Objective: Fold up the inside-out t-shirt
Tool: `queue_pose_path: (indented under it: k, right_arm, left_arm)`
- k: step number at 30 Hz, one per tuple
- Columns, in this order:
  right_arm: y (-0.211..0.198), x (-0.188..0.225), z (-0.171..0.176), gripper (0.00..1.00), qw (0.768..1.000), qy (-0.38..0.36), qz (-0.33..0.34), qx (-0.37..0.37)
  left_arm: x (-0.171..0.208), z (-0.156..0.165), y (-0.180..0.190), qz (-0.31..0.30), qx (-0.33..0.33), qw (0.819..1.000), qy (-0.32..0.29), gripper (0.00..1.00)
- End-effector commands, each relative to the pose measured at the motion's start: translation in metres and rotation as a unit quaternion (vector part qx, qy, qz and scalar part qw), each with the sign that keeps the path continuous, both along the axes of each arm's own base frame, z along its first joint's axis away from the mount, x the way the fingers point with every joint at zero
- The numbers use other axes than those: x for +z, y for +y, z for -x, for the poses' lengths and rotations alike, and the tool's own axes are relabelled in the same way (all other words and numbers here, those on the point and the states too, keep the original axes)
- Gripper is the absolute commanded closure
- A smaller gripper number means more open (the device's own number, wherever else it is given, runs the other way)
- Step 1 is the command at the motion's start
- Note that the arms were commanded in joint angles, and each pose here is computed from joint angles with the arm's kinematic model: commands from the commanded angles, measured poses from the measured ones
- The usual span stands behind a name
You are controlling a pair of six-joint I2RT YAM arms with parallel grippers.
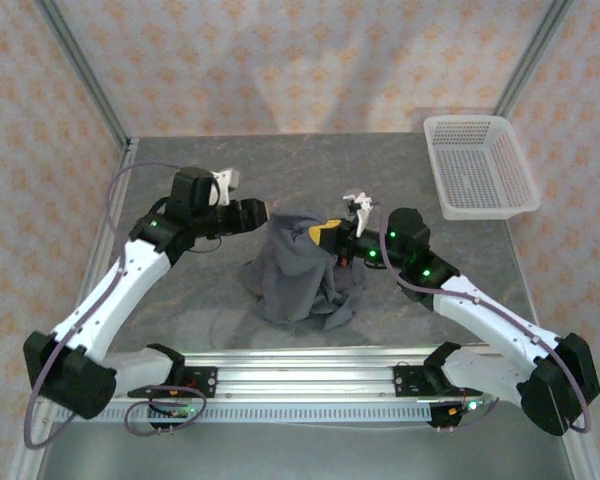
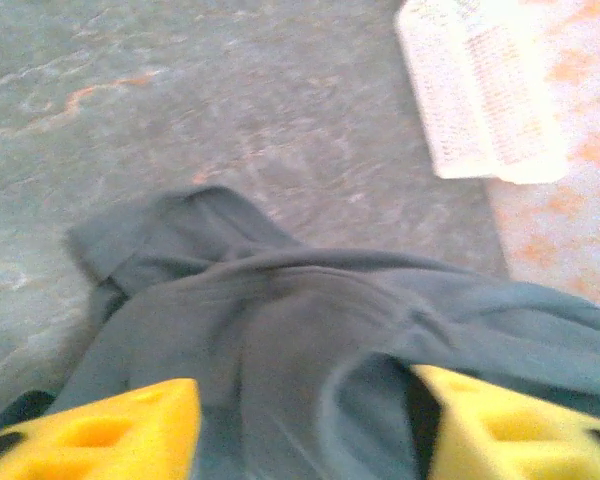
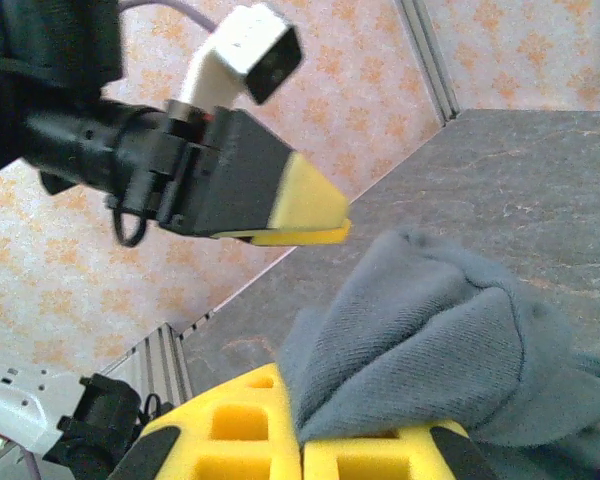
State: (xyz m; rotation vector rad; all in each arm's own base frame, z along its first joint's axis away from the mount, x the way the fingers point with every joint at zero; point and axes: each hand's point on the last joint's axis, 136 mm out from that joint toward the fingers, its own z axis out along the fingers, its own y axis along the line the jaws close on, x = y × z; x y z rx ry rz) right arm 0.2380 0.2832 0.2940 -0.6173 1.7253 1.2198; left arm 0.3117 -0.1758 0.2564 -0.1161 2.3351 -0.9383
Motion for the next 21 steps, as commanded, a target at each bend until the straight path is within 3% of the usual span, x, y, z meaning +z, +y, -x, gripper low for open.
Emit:
queue_pose_path:
  k: [1, 3, 6, 8, 10, 12, 13, 14, 15, 19, 21]
  right_arm:
    - [0.000, 0.011, -0.005, 1.00, 0.999, -0.039, -0.013, -0.008]
    - [0.001, 0.012, -0.006, 1.00, 0.999, -0.038, -0.017, -0.007]
    - [0.002, 0.012, -0.007, 1.00, 0.999, -0.035, -0.020, -0.006]
    - [0.003, 0.009, -0.007, 1.00, 0.999, -0.030, -0.019, -0.004]
    - [0.004, 0.008, -0.006, 1.00, 0.999, -0.025, -0.020, 0.000]
    - [0.005, 0.009, -0.005, 1.00, 0.999, -0.023, -0.023, 0.005]
    - [0.005, 0.009, -0.005, 1.00, 1.000, -0.021, -0.022, 0.005]
    - [0.004, 0.009, -0.006, 1.00, 1.000, -0.021, -0.022, 0.001]
    - [0.003, 0.009, -0.008, 1.00, 1.000, -0.021, -0.021, -0.006]
    - [-0.009, 0.001, -0.023, 1.00, 0.997, -0.020, -0.010, -0.068]
    - [-0.017, -0.009, -0.032, 1.00, 0.995, -0.010, -0.003, -0.103]
  left_arm:
    - [-0.009, 0.013, -0.015, 0.101, 0.027, 0.991, 0.083, 0.58]
    - [-0.007, 0.015, -0.026, 0.123, 0.018, 0.988, 0.090, 0.65]
    - [-0.002, 0.013, -0.048, 0.158, -0.005, 0.983, 0.098, 0.64]
    - [0.006, 0.008, -0.066, 0.196, -0.026, 0.975, 0.099, 0.54]
    - [0.014, 0.002, -0.080, 0.226, -0.036, 0.969, 0.094, 0.29]
    - [0.012, -0.003, -0.087, 0.235, -0.034, 0.967, 0.095, 0.18]
    - [0.009, -0.004, -0.089, 0.238, -0.030, 0.965, 0.101, 0.18]
    - [0.007, -0.005, -0.091, 0.243, -0.029, 0.964, 0.106, 0.22]
    - [0.002, -0.005, -0.092, 0.246, -0.028, 0.962, 0.115, 0.33]
    - [-0.009, 0.000, -0.086, 0.222, -0.019, 0.967, 0.126, 0.89]
    - [-0.009, 0.001, -0.078, 0.203, -0.008, 0.972, 0.120, 1.00]
